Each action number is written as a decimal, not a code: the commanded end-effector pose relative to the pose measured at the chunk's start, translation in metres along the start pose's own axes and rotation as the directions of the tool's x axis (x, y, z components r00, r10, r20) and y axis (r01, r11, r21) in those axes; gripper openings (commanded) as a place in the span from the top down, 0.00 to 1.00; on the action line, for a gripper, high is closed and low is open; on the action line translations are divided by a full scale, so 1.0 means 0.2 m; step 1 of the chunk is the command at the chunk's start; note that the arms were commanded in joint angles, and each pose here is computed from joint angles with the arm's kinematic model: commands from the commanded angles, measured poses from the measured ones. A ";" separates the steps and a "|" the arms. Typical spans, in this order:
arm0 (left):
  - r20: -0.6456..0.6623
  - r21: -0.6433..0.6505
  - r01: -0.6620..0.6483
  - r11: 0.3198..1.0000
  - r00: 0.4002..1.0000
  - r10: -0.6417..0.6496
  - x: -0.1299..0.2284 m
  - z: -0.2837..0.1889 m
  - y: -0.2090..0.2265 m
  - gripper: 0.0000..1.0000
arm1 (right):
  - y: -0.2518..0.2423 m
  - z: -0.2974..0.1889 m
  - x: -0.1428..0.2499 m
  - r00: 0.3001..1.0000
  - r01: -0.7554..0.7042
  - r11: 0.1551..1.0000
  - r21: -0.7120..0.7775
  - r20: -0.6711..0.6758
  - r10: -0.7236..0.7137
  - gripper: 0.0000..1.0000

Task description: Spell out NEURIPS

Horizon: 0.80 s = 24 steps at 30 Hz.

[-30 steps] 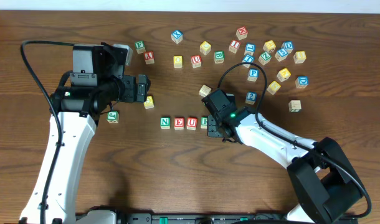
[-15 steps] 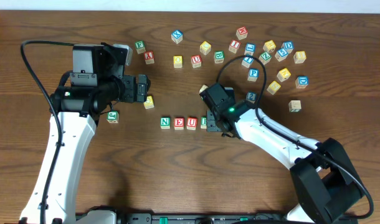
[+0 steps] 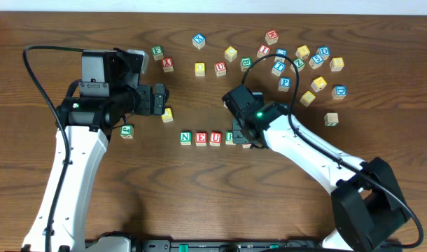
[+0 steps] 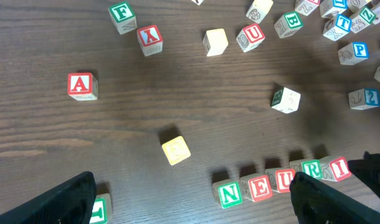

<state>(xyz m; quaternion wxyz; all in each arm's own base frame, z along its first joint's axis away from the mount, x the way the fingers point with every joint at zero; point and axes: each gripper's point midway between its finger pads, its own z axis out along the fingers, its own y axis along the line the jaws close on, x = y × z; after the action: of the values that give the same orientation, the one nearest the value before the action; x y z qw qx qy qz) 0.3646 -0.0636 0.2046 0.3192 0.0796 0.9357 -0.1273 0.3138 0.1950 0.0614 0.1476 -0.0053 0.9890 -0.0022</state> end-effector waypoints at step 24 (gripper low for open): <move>0.032 0.009 -0.012 1.000 0.999 0.012 -0.05 -0.04 -0.01 0.02 | 0.04 -0.07 0.30 0.994 0.023 0.990 0.137 -0.111 -0.007 0.75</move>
<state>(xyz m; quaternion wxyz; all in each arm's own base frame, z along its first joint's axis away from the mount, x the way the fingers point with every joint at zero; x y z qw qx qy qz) 0.3645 -0.0636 0.2046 0.3190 0.0794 0.9358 -0.1274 0.2522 0.2059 0.0644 0.0754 -0.0178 0.9958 -0.0481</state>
